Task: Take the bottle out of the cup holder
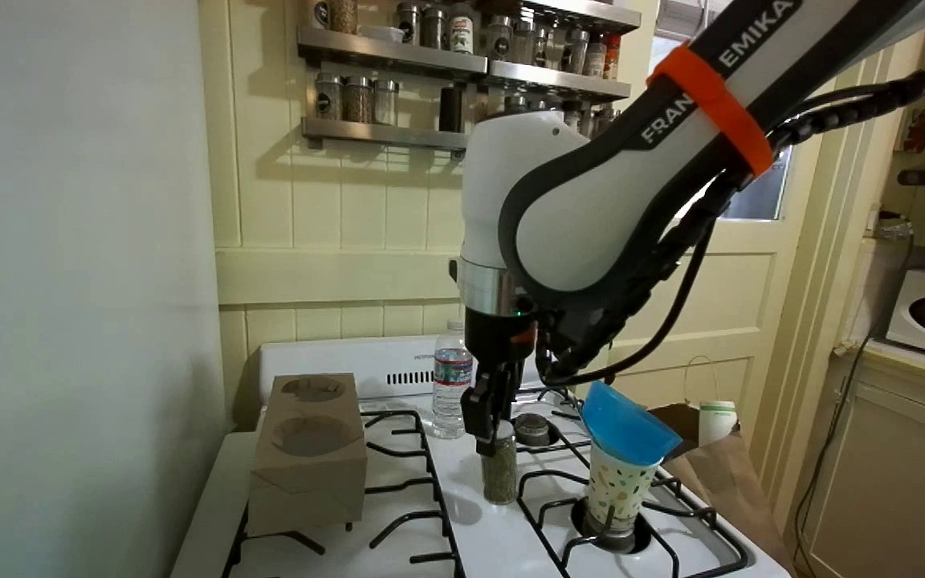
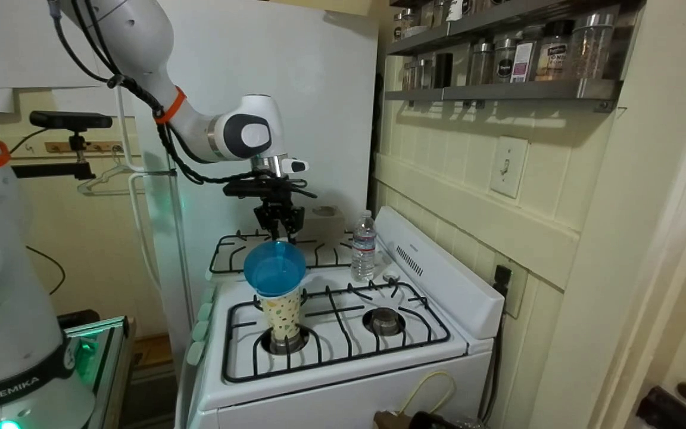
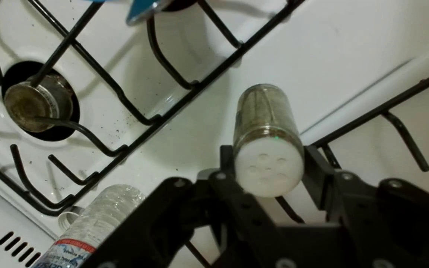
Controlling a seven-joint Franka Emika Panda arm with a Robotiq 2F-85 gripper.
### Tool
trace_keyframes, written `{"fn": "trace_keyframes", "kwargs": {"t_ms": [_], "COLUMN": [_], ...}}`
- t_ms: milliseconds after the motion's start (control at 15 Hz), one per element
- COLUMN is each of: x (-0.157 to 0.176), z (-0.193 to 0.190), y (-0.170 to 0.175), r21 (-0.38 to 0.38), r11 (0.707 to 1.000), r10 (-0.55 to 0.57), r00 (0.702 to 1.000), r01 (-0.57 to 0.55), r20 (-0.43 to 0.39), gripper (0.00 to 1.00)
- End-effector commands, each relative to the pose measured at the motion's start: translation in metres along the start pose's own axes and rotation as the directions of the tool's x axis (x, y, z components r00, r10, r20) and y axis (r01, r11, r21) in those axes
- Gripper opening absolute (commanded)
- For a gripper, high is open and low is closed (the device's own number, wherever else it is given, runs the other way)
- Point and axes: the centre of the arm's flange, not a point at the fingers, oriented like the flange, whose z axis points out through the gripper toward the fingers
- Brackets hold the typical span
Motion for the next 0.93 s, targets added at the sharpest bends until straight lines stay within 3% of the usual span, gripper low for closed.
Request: {"fn": "trace_keyframes", "kwargs": {"t_ms": [0, 867], "x": [-0.009, 0.006], "z": [0.011, 0.042], "y": [-0.004, -0.009], "r21": [-0.020, -0.051], "r11": [0.999, 0.985], "r10": [-0.041, -0.169], "r00": [0.999, 0.985], "r01": [0.041, 0.167], "r20": [0.001, -0.040], "gripper": [0.23, 0.23]}}
